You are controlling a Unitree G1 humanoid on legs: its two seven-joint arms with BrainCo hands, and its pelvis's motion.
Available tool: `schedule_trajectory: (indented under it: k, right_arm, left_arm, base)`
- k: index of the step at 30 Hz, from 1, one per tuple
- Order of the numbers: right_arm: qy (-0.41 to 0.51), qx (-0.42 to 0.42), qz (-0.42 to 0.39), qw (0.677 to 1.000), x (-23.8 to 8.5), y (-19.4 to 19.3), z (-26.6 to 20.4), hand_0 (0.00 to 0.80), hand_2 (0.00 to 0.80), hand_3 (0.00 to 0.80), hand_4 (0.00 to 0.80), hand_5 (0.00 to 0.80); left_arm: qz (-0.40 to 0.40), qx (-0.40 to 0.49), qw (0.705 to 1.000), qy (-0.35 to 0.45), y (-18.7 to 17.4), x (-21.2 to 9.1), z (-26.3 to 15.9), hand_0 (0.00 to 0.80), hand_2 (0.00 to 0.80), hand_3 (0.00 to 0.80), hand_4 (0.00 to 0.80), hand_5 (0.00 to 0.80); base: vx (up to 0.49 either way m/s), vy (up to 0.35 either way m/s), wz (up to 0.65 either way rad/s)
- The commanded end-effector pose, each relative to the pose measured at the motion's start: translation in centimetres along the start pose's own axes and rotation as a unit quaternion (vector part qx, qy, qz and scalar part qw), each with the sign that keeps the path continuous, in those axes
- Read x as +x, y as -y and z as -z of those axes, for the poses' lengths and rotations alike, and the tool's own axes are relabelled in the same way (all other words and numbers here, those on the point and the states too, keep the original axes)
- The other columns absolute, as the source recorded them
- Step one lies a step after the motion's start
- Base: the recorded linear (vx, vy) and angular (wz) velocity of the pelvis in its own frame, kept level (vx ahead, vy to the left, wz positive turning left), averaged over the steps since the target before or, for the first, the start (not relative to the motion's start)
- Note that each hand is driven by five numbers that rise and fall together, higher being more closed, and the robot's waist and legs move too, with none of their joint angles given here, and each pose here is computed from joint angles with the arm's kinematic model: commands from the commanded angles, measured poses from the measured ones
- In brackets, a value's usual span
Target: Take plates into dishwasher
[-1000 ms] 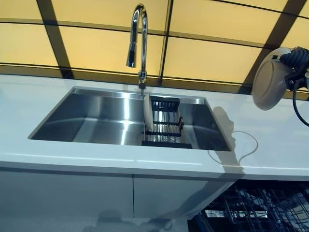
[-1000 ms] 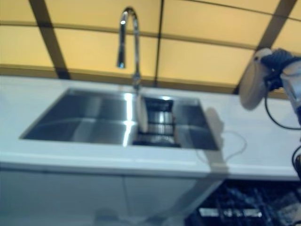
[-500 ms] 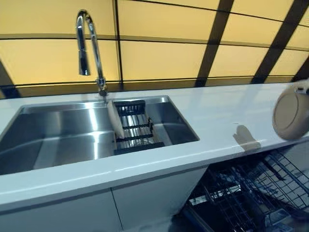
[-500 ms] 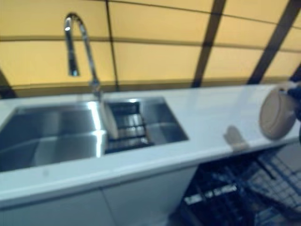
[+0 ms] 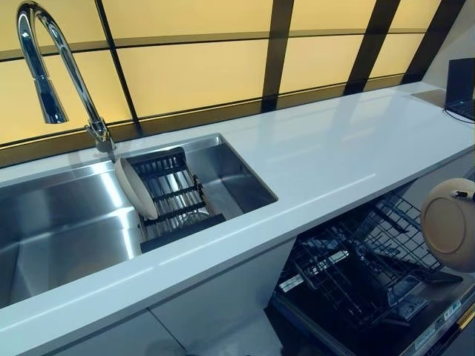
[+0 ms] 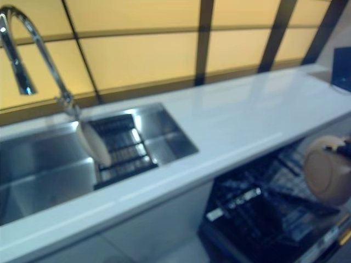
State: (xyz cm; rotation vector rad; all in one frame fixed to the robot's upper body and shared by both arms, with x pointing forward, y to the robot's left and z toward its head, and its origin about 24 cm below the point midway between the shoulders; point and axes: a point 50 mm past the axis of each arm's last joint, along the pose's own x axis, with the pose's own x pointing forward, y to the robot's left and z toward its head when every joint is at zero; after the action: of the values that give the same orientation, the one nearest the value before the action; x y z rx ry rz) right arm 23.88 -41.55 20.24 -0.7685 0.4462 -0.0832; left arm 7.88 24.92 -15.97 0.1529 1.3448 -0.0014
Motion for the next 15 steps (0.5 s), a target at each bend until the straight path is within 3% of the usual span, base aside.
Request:
schedule_trajectory:
  k: [1,8,15]
  right_arm:
    - [0.085,-0.02,0.042,0.995,-0.7,1.4,-2.5,0.8,0.8,0.8,0.8,0.8]
    - [0.101,-0.12,0.023,0.987,-0.7,0.2,-3.3,0.8,0.8,0.8,0.8,0.8]
    - [0.097,-0.137,0.001,0.986,-0.1,-1.3,-3.2,0.8,0.8,0.8,0.8,0.8]
  left_arm:
    - [-0.03,0.018,0.999,-0.004,-2.7,-0.5,0.2,0.0,0.0,0.0,0.0,0.0]
    - [-0.028,0.028,0.999,0.004,-2.5,-0.5,-0.3,0.0,0.0,0.0,0.0,0.0]
    - [-0.03,0.026,0.999,0.009,-2.6,-0.5,-0.5,0.0,0.0,0.0,0.0,0.0]
  base:
    - [-0.017,-0.07,-0.04]
    - [-0.014,-0.056,-0.02]
    - [-0.012,-0.03,0.0]
